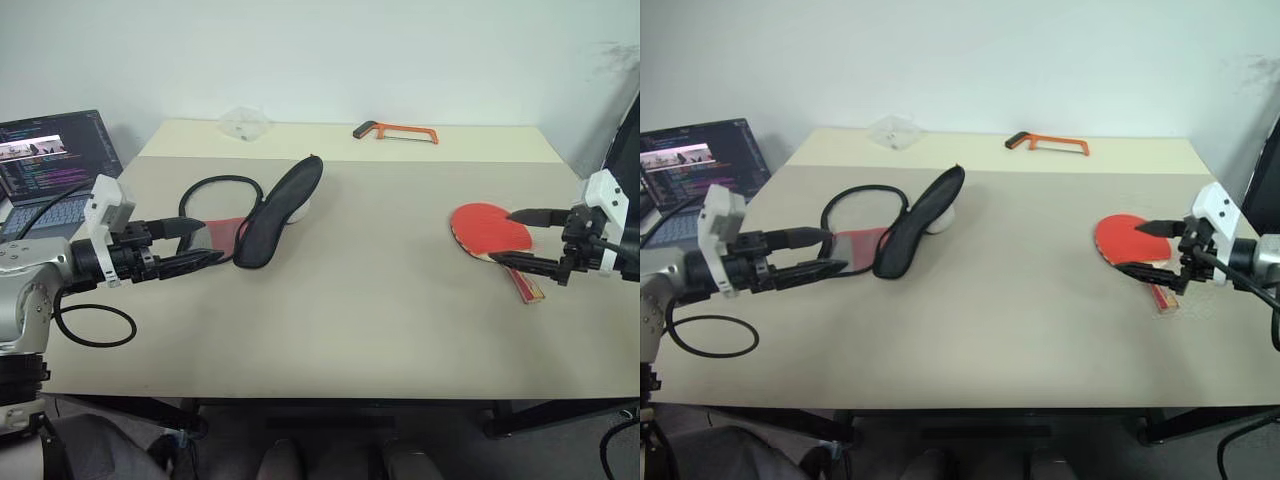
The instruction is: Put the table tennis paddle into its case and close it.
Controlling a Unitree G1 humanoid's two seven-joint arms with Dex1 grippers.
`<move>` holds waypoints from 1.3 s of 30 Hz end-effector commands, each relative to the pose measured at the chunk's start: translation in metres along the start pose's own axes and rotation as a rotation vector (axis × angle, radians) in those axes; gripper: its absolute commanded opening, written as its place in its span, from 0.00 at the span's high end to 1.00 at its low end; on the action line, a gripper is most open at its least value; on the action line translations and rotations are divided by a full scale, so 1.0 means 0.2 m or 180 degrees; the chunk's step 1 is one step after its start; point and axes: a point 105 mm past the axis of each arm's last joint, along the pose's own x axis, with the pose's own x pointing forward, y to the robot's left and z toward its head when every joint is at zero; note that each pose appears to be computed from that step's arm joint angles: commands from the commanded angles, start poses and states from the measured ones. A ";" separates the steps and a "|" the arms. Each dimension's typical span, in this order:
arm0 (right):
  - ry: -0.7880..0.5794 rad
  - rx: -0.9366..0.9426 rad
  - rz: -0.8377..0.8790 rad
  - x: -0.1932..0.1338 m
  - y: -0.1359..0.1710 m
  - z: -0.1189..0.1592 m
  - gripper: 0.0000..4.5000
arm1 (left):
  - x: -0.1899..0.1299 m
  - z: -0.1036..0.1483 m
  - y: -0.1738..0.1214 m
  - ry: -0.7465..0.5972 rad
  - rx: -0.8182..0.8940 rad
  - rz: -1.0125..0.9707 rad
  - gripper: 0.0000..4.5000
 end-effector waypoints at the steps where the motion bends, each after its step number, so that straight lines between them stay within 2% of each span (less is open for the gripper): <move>1: -0.0104 -0.0174 -0.0002 0.00 -0.02 0.08 0.00 | -0.04 0.06 0.01 -0.0068 0.0155 0.0087 0.09; 6: -0.0139 -0.0189 0.0012 0.04 -0.02 0.08 0.00 | -0.06 0.05 0.00 -0.0043 0.0146 0.0117 0.09; 14: -0.0422 -0.0116 0.0063 0.13 0.03 0.16 0.00 | 0.00 0.02 0.02 -0.0036 0.0089 0.0262 0.09; 22: -0.0680 0.0217 0.0110 0.32 0.12 0.21 0.00 | 0.02 0.03 -0.03 -0.0040 0.0055 0.0176 0.09; 25: -0.0647 0.0245 0.0075 0.36 0.11 0.20 0.00 | 0.12 -0.01 -0.10 0.0057 0.0102 0.0050 0.09; 28: -0.0652 0.0234 0.0114 0.38 0.14 0.20 0.00 | 0.23 -0.06 -0.03 0.0213 0.0378 0.0462 0.09; 31: -0.0661 0.0257 0.0113 0.37 0.16 0.20 0.00 | 0.33 -0.15 0.01 0.0544 0.0931 0.0761 0.09; 35: -0.0630 0.0251 0.0058 0.35 0.15 0.19 0.00 | 0.45 -0.18 0.04 0.0534 0.1199 0.0940 0.09; 39: -0.0645 0.0210 0.0021 0.34 0.14 0.21 0.00 | 0.60 -0.26 0.01 0.0538 0.1174 0.0872 0.09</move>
